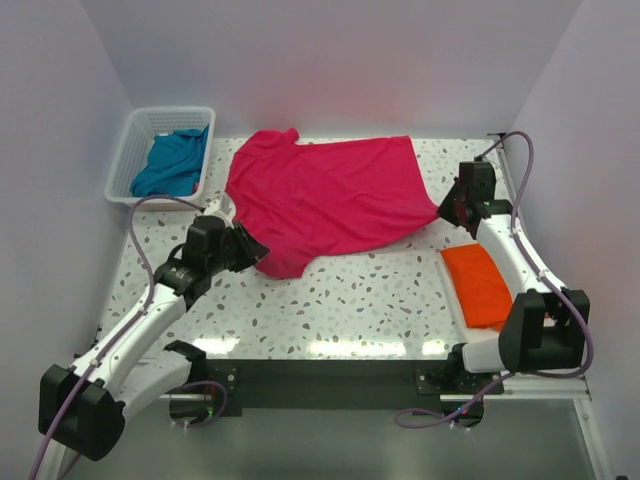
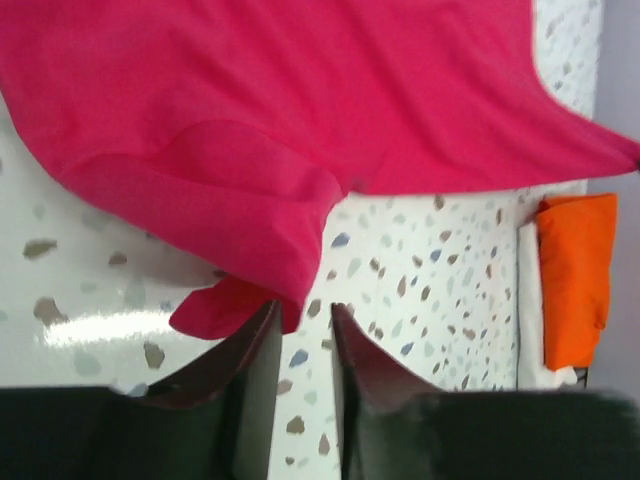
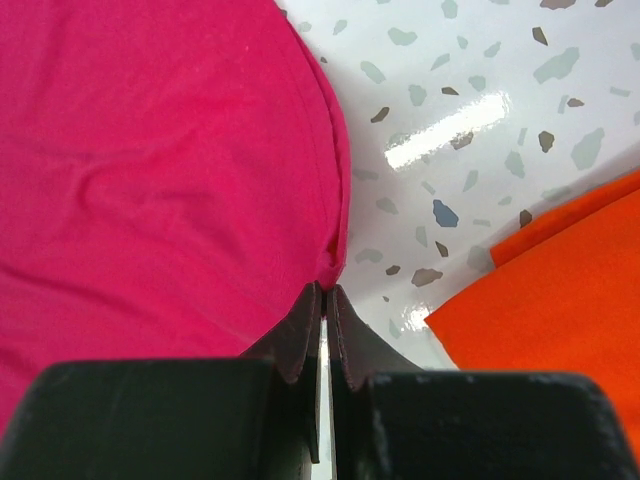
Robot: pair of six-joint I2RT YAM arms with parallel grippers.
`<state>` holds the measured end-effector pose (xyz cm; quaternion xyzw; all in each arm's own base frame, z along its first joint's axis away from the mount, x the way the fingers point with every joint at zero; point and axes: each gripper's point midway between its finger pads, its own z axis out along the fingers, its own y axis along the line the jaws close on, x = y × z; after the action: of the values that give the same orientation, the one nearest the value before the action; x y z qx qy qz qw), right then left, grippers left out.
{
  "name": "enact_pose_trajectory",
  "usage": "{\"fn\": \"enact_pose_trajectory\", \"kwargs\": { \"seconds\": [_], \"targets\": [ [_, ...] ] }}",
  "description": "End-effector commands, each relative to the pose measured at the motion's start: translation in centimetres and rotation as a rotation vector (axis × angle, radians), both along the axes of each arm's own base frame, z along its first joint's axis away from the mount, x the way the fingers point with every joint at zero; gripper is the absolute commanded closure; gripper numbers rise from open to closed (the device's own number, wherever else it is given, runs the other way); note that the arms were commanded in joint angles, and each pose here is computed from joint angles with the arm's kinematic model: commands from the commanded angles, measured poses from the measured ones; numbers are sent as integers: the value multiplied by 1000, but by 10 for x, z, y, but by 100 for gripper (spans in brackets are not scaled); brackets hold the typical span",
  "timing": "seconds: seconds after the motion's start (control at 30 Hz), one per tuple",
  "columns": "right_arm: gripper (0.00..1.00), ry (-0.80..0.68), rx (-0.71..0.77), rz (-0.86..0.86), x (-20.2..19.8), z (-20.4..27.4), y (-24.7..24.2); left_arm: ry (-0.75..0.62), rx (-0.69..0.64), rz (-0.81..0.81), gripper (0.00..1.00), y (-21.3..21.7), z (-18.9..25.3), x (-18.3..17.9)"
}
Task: Fold and stack the t-shirts
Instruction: Flatten the tshirt out
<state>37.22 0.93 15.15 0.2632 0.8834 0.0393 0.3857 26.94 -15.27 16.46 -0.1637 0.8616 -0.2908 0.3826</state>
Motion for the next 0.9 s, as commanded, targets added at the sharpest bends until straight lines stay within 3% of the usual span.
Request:
{"fn": "enact_pose_trajectory", "kwargs": {
  "seconds": [0.0, 0.03, 0.1, 0.33, 0.63, 0.87],
  "targets": [
    [100, 19, -15, 14, 12, -2, -2, 131, 7, -136, 66, -12, -53, -26],
    [100, 34, -10, 20, 13, -7, -1, 124, 8, -149, 52, -14, -60, -25],
    [100, 61, 0, 33, 17, -18, 2, 121, 25, -166, 45, -13, -67, -25],
    [100, 66, 4, 32, 17, -24, 3, 134, 103, -133, 46, 3, -89, -32],
    [100, 48, 20, 29, 11, -19, 4, 191, 82, -146, 50, -1, -127, -52],
    [100, 42, 10, 26, 5, -16, 3, 197, 44, -172, 43, -10, -136, -61]
  ]
}}
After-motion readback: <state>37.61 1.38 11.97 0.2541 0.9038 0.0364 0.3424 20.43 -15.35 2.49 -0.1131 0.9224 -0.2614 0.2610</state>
